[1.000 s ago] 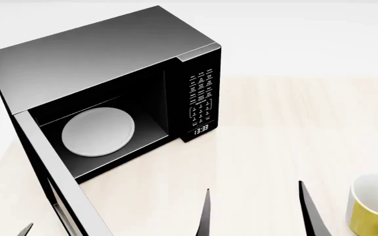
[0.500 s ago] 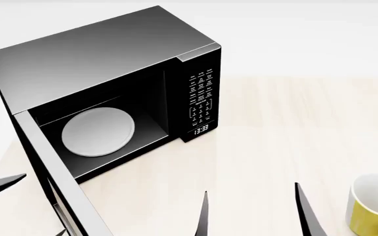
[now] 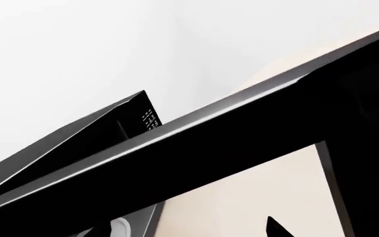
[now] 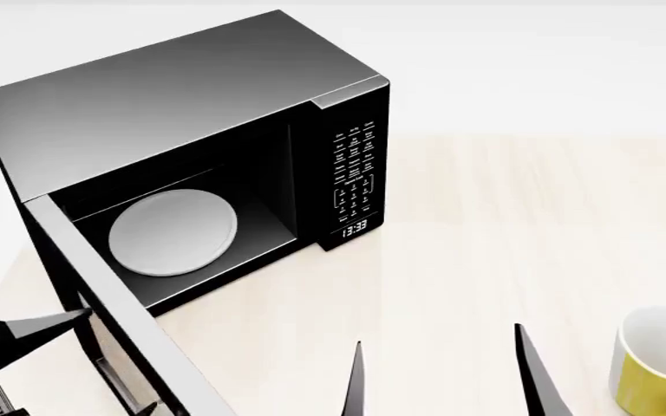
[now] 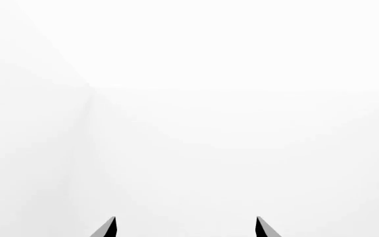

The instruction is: Close the microwave.

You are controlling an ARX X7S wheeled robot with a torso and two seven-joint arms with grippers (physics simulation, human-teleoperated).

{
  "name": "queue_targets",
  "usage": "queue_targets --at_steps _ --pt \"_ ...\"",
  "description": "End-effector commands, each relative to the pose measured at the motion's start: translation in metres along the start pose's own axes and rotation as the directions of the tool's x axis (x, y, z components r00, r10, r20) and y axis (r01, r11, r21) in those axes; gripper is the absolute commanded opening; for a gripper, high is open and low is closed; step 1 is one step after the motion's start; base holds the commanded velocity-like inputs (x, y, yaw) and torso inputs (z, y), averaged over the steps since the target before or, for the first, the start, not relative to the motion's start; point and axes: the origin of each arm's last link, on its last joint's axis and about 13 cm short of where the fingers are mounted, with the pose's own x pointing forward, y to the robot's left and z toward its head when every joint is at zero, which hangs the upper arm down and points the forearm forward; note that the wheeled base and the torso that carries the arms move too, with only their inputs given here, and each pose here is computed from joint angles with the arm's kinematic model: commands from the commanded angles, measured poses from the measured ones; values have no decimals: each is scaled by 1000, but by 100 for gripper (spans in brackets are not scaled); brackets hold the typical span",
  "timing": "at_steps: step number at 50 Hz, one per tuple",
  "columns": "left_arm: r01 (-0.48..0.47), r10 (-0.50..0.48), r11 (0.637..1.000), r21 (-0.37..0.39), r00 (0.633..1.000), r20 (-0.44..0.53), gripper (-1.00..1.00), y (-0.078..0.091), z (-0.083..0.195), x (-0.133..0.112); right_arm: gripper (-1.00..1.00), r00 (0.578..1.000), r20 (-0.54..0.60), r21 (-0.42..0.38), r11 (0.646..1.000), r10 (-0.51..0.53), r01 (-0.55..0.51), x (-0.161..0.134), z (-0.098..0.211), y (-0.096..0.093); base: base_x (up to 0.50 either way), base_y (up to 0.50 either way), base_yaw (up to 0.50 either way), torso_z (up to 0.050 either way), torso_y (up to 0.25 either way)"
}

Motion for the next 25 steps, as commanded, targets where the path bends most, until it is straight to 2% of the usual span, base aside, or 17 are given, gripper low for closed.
queue_targets --at_steps 1,25 --pt "35 -33 999 -40 999 30 100 -9 -7 14 100 1000 6 -6 1000 1 -1 1 0 -1 0 0 0 0 0" --pt "-16 18 1000 -16 996 82 100 -11 -11 39 100 1000 -3 -3 1000 0 0 0 -2 -1 0 0 0 0 0"
